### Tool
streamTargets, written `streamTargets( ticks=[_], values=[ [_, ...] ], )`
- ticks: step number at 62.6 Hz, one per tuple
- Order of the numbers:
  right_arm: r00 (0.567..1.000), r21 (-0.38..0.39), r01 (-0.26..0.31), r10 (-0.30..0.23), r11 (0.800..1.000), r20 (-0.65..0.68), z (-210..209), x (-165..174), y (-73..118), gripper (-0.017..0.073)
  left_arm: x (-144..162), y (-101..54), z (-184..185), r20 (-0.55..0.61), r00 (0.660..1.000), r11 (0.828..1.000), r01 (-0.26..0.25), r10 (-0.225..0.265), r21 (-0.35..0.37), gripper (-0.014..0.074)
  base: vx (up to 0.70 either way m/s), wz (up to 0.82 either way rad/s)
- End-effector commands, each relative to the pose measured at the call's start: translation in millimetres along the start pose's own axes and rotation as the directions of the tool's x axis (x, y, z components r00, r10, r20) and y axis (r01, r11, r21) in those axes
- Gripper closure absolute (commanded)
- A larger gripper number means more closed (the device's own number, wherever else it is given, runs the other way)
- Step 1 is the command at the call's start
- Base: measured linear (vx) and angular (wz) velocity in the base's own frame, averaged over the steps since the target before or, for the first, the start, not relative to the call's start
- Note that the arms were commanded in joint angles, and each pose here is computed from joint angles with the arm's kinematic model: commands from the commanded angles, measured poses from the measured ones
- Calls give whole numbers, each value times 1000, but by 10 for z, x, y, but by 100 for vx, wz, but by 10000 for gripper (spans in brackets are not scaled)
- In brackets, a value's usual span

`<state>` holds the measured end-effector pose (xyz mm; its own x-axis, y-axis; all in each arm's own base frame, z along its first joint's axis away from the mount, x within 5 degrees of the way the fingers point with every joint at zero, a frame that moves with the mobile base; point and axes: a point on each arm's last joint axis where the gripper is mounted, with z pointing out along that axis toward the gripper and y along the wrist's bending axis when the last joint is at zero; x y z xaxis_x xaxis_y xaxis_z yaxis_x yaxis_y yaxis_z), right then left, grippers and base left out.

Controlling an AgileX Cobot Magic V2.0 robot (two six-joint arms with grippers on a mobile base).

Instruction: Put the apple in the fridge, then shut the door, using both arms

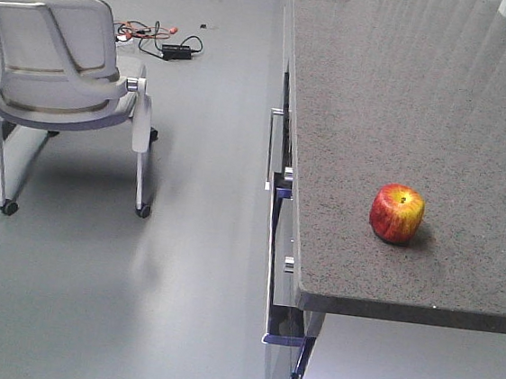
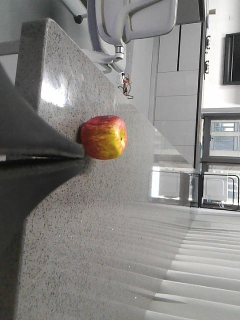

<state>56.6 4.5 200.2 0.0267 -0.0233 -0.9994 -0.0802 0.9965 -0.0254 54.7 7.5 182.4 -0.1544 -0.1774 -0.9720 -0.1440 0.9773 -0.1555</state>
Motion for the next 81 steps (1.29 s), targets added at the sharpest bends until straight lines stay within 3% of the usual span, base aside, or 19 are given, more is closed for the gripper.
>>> streamTargets(
  ticks=[1,66,75,81],
  values=[
    [997,-1,13,-13,1000,78,-10,-31,3,563,25,-5,12,53,998,1000,15,-16,20,600,0,0],
    [995,-2,6,-6,1000,103,-12,-54,5,563,25,-5,12,53,998,1000,15,-16,20,600,0,0],
    [987,-9,-67,67,998,144,-17,-91,1,563,25,-5,12,53,998,1000,15,-16,20,600,0,0],
    [957,-22,-202,202,979,208,-28,-153,-17,563,25,-5,12,53,998,1000,15,-16,20,600,0,0]
  ],
)
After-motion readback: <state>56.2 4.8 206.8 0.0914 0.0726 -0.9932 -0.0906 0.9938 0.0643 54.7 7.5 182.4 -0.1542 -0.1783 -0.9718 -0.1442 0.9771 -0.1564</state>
